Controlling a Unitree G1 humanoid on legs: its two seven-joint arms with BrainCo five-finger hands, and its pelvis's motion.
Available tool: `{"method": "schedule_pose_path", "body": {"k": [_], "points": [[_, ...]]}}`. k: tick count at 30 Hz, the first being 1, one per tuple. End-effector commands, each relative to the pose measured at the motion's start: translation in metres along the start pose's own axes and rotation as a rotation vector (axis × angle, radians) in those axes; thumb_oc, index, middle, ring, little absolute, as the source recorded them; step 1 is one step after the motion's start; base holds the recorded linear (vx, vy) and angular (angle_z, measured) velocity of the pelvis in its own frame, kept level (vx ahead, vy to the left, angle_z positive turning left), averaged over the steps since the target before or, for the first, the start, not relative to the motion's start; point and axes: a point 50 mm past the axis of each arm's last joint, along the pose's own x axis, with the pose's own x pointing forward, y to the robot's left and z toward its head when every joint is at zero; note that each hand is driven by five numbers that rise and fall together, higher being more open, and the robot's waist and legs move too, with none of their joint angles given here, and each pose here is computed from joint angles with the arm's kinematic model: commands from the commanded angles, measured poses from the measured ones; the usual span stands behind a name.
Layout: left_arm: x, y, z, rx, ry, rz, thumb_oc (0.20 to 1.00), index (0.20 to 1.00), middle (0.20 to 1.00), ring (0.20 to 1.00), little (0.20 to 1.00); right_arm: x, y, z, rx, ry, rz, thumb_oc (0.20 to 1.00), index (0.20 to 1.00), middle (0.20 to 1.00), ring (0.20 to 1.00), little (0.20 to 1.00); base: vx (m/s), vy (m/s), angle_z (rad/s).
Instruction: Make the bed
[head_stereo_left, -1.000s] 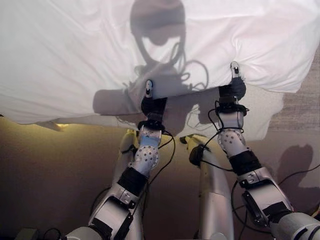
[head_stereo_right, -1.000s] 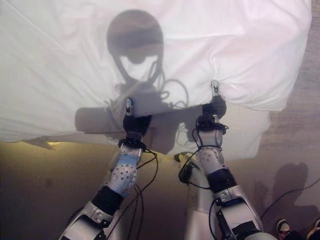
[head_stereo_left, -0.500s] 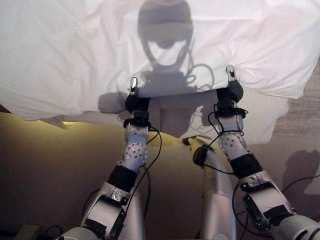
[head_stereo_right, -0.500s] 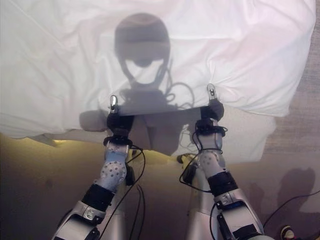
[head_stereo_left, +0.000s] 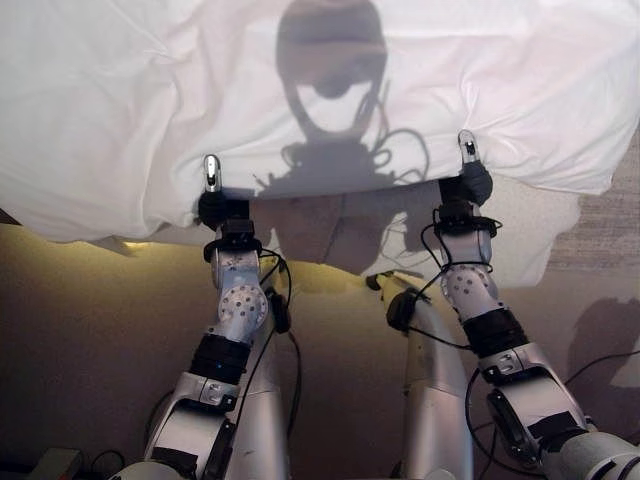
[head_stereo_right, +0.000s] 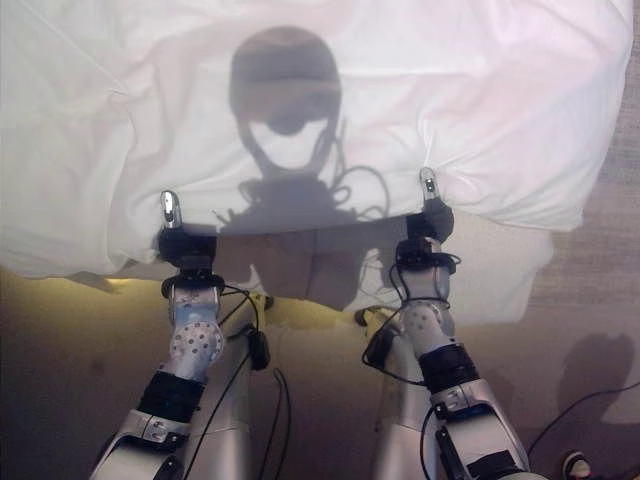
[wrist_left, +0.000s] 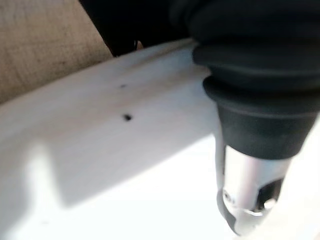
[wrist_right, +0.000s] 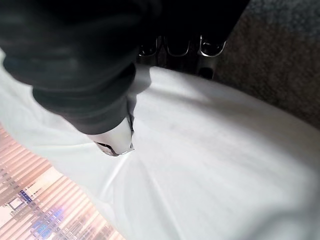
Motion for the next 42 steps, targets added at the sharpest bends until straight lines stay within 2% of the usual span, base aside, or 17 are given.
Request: {"method": "schedule_pose_path", "body": {"k": [1, 6, 7, 8, 23, 33, 42], "points": [[0.007, 0.014, 0.105, 0.035, -0.454, 0.035, 1.0, 1.0, 1.0, 1.0, 1.0, -0.006, -0.04, 0.082, -0.071, -0.3, -0.12, 0.2, 0.2, 0.2, 0.2, 0.2, 0.0, 0.0, 0.0], [0.009, 0.014, 0.109, 0.052, -0.459, 0.035, 1.0, 1.0, 1.0, 1.0, 1.0, -0.005, -0.039, 0.082, -0.078, -0.296, -0.113, 0.2, 0.2, 0.2, 0.2, 0.2, 0.0, 0.0, 0.0], [0.01, 0.015, 0.111, 0.069, -0.46, 0.036, 0.451, 0.451, 0.451, 0.451, 0.451, -0.005, -0.038, 0.082, -0.081, -0.292, -0.107, 0.2, 0.2, 0.2, 0.2, 0.2, 0.0, 0.0, 0.0], [0.01, 0.015, 0.111, 0.07, -0.46, 0.036, 0.2, 0.2, 0.2, 0.2, 0.2, -0.005, -0.038, 0.082, -0.081, -0.292, -0.107, 0.2, 0.2, 0.2, 0.2, 0.2, 0.0, 0.0, 0.0], [0.01, 0.022, 0.108, 0.33, -0.354, 0.012, 0.2, 0.2, 0.2, 0.2, 0.2, -0.003, -0.036, 0.089, -0.161, -0.301, -0.09, 0.2, 0.2, 0.2, 0.2, 0.2, 0.0, 0.015, 0.0], [0.005, 0.026, 0.13, 0.436, -0.354, -0.044, 0.2, 0.2, 0.2, 0.2, 0.2, -0.025, -0.064, 0.11, -0.271, -0.306, -0.16, 0.2, 0.2, 0.2, 0.2, 0.2, -0.01, 0.147, 0.05], [-0.003, 0.039, 0.143, 0.47, -0.357, -0.018, 0.2, 0.2, 0.2, 0.2, 0.2, -0.044, -0.081, 0.086, -0.212, -0.225, -0.199, 0.2, 0.2, 0.2, 0.2, 0.2, -0.04, 0.351, 0.04]]}}
